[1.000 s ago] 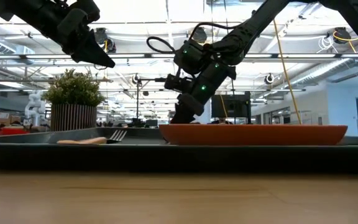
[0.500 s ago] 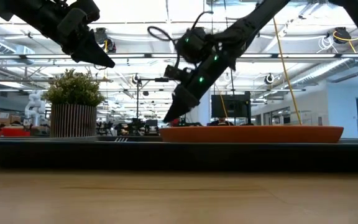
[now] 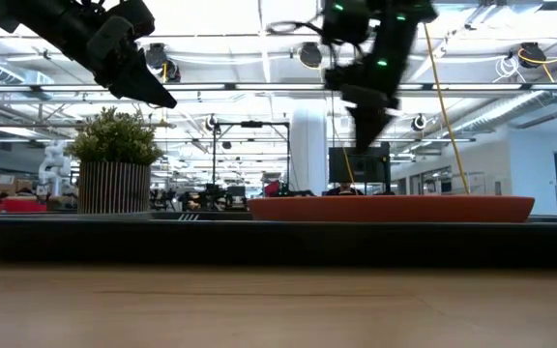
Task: Pick and place plate/cup/fork/spoon on tray
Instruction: Move the black table tray from right to center table
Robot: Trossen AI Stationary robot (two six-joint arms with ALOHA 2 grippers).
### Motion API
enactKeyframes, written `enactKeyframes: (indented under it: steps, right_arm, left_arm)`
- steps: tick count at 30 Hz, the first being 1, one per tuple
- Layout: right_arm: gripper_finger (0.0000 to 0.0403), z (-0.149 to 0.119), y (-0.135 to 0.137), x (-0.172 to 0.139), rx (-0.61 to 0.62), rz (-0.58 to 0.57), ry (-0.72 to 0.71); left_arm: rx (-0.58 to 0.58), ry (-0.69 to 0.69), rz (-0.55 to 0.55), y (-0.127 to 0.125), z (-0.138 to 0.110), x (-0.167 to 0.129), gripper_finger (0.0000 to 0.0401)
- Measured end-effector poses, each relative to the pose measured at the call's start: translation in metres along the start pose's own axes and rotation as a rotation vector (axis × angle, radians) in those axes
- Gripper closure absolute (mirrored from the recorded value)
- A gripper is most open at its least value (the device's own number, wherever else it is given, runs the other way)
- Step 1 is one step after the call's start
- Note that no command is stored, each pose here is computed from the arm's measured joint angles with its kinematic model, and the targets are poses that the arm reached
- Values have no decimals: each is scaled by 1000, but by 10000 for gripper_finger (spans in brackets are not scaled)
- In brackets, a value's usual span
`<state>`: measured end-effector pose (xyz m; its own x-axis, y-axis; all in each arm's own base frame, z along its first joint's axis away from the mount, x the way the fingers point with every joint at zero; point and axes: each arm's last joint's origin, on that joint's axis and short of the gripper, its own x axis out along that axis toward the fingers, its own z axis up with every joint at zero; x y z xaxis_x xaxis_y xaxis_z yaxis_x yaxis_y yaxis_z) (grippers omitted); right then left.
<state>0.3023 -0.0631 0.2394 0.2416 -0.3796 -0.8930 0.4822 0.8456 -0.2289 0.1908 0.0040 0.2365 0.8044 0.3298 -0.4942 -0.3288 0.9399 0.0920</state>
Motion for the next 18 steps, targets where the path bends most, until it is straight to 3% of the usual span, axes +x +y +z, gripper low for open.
enactKeyframes:
  steps: [4, 11, 18]
  right_arm:
    - [195, -37, -5, 2, 160, 7, 96]
    - [195, -94, -8, 17, 362, 80, 100]
    - [195, -130, -13, 29, 440, 61, 131]
  left_arm:
    - [0, 0, 0, 0, 0, 0, 384]
    - [2, 0, -1, 0, 0, 0, 384]
    - [6, 0, -1, 0, 0, 0, 384]
